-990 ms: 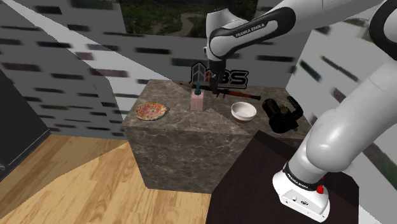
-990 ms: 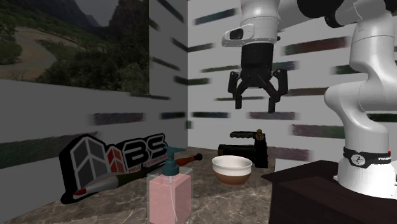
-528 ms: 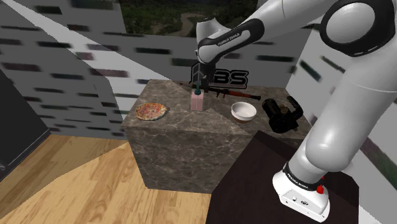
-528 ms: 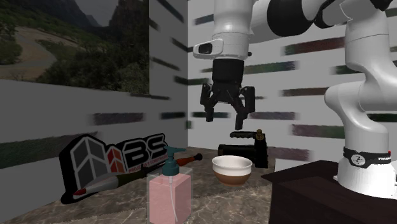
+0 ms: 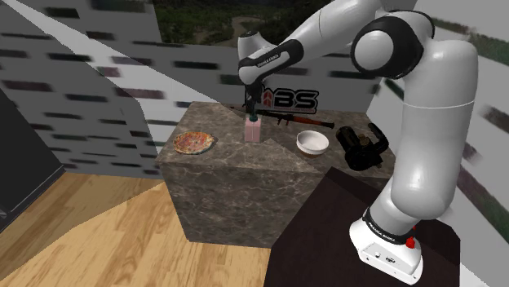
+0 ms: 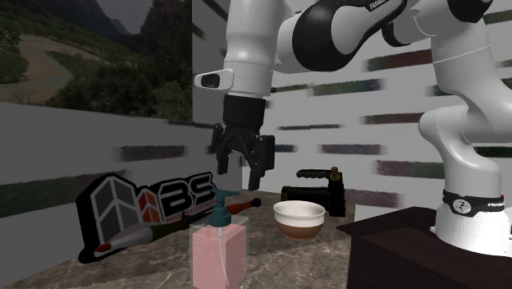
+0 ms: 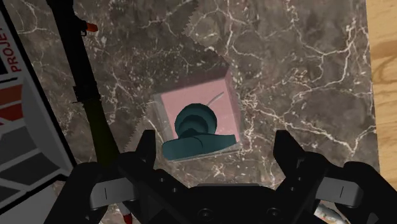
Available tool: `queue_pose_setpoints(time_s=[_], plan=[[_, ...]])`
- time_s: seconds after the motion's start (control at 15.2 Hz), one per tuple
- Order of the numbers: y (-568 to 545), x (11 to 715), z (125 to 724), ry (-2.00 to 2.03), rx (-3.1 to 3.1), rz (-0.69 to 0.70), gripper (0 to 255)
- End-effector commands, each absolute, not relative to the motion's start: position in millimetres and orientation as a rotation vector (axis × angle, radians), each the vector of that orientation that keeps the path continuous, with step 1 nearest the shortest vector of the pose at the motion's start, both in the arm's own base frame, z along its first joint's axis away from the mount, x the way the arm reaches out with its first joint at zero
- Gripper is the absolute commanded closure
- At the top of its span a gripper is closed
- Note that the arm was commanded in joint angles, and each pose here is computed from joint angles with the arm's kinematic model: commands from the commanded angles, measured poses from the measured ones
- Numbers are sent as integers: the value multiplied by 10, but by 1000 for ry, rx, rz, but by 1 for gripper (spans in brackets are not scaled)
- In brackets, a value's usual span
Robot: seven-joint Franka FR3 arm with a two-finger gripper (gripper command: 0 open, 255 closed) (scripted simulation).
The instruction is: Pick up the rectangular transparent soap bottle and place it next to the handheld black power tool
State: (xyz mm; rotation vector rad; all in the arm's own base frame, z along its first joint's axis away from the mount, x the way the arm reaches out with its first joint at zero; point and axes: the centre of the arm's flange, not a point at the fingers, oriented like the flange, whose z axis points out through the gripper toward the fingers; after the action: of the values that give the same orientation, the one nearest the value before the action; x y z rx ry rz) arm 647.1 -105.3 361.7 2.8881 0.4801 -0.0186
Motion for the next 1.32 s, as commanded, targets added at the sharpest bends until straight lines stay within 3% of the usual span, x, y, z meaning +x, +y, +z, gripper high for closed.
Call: queue_pose_setpoints(time_s=[0.0, 0.53, 1.06, 1.12, 1.25], plan=[[-1124, 6660, 3501, 488, 2874, -5, 0], [-1213, 6673, 3111, 488, 2874, -5, 0], [-1212, 6674, 3112, 488, 2874, -5, 0], [-1212, 6674, 3112, 488, 2874, -5, 255], [-1214, 6675, 3110, 488, 2874, -5, 255]])
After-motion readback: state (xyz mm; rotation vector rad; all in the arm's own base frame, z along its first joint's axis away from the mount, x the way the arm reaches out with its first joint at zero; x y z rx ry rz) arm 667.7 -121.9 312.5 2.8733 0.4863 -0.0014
